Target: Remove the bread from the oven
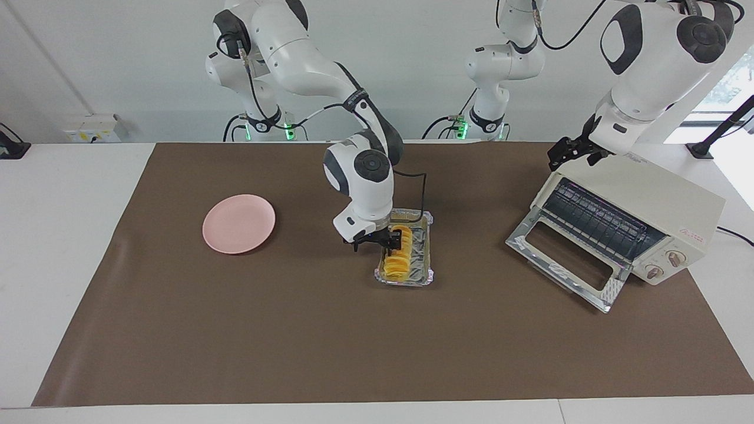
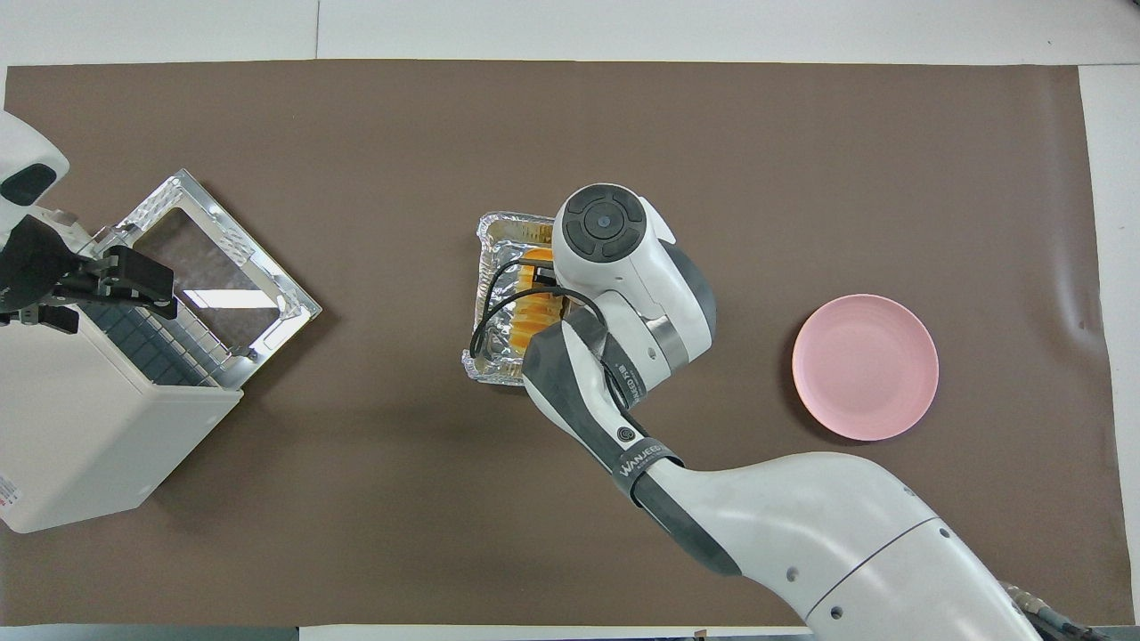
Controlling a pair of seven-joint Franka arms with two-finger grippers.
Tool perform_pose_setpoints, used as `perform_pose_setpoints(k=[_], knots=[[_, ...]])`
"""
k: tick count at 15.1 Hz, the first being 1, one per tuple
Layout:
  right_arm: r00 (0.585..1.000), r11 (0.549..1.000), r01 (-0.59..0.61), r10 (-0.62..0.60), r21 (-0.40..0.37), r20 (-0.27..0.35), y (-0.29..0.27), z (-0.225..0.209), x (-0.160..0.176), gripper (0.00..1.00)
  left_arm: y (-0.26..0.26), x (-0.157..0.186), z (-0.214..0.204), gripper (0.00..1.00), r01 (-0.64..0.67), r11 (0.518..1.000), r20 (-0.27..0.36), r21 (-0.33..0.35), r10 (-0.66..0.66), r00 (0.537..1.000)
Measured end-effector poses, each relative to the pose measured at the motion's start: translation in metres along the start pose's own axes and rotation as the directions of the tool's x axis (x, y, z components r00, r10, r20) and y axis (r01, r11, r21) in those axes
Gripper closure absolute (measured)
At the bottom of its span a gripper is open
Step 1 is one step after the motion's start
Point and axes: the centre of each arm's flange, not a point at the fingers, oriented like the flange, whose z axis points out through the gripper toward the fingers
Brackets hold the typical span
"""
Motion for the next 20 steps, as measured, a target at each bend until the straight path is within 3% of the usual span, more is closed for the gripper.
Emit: perform_pose_setpoints(k=[7, 9, 12, 15, 20], knots=[[1.000, 1.000, 0.005, -0.004, 0.012, -0.014, -0.003, -0.003, 0.000, 0.74, -0.002, -0.013, -0.013, 0.00, -0.002, 1.000, -0.010, 0.000, 0.002, 1.000], [1.000, 1.000, 0.004, -0.004, 0.016, -0.018, -0.004, -0.005, 0.001, 0.97, -0.003, -0.013, -0.013, 0.00, -0.002, 1.000, -0.011, 0.000, 0.002, 1.000], [0.999, 1.000, -0.013, 0.014, 0.022, -0.030, 0.001, -0.024, 0.014, 0.99, -0.003, -0.013, -0.013, 0.00, -0.002, 1.000, -0.008, 0.000, 0.002, 1.000], [1.000, 0.999, -0.017, 0.016, 0.039, 0.008, 0.037, -0.068, 0.055, 0.99, -0.003, -0.013, -0.013, 0.00, -0.002, 1.000, -0.008, 0.000, 0.002, 1.000], [0.997, 0.992, 0.073, -0.074, 0.107, 0.009, 0.179, -0.101, 0.145, 0.99, -0.003, -0.014, -0.013, 0.00, -0.003, 1.000, -0.009, 0.000, 0.003, 1.000]])
